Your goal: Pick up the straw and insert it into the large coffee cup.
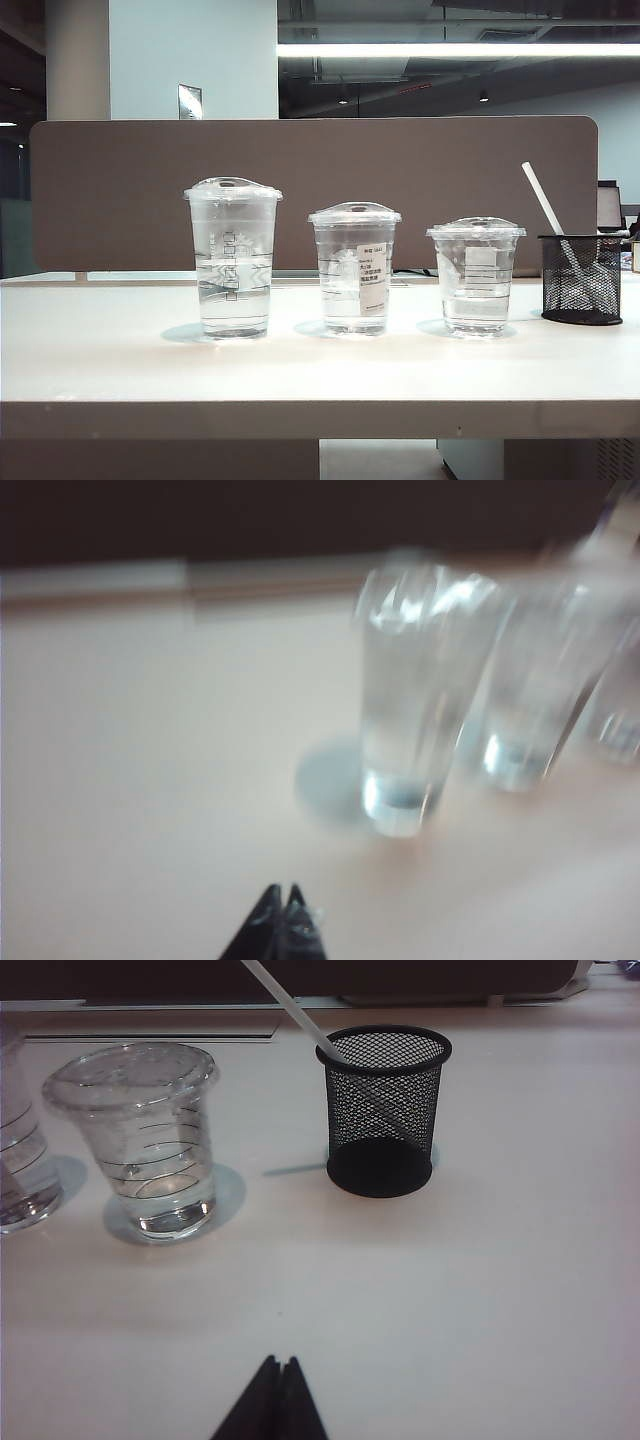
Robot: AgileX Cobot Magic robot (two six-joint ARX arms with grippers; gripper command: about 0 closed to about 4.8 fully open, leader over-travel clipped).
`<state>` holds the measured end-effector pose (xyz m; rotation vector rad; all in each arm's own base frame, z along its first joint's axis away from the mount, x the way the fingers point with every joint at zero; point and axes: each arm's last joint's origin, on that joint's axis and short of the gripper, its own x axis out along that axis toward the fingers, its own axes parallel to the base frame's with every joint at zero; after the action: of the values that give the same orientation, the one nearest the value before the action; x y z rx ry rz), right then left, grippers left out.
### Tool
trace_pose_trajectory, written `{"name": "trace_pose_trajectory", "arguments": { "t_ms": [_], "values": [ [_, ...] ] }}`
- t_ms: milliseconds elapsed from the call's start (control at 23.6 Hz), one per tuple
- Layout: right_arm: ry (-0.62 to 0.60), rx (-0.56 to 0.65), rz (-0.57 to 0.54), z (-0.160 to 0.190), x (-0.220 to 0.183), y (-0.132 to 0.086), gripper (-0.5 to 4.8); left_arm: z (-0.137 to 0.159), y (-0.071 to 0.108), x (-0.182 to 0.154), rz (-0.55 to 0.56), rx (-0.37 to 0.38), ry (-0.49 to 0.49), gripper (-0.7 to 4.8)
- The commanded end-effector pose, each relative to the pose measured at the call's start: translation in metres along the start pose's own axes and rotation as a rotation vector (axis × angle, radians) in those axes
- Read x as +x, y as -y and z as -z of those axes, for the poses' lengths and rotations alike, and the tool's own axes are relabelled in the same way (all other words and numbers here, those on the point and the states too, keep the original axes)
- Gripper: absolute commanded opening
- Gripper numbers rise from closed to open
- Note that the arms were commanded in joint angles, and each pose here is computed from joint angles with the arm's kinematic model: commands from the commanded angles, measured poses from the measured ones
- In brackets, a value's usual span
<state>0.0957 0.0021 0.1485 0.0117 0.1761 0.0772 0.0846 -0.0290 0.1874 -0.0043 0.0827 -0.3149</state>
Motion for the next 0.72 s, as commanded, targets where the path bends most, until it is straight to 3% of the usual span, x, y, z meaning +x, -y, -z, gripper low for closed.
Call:
{"name": "trace_pose_trajectory", "arguments": {
  "t_ms": [42, 170, 254, 297, 381, 466, 593, 720],
  "values": [
    [0.006, 0.002, -0.001, 0.001, 0.001, 0.000, 0.22, -0.067, 0.004, -0.019, 0.092, -0.065, 0.228, -0.03],
    [0.006, 0.002, -0.002, 0.001, 0.001, 0.000, 0.22, -0.133, 0.009, -0.050, 0.258, -0.031, 0.270, -0.03],
    [0.006, 0.002, -0.002, 0.001, 0.001, 0.000, 0.22, -0.169, 0.011, -0.079, 0.328, 0.021, 0.184, -0.03],
    [0.006, 0.002, -0.002, 0.001, 0.001, 0.000, 0.22, -0.190, 0.010, -0.105, 0.333, 0.045, 0.077, -0.03],
    [0.006, 0.002, -0.002, 0.001, 0.001, 0.000, 0.22, -0.209, 0.007, -0.147, 0.275, 0.067, -0.072, -0.03],
    [0.006, 0.002, -0.002, 0.001, 0.001, 0.000, 0.22, -0.218, 0.003, -0.187, 0.182, 0.073, -0.133, -0.03],
    [0.006, 0.002, -0.002, 0.001, 0.001, 0.000, 0.22, -0.223, 0.000, -0.225, 0.125, 0.077, -0.090, -0.03],
    [0.006, 0.002, -0.002, 0.001, 0.001, 0.000, 0.22, -0.223, 0.000, -0.236, 0.124, 0.087, -0.047, -0.03]
  ]
}}
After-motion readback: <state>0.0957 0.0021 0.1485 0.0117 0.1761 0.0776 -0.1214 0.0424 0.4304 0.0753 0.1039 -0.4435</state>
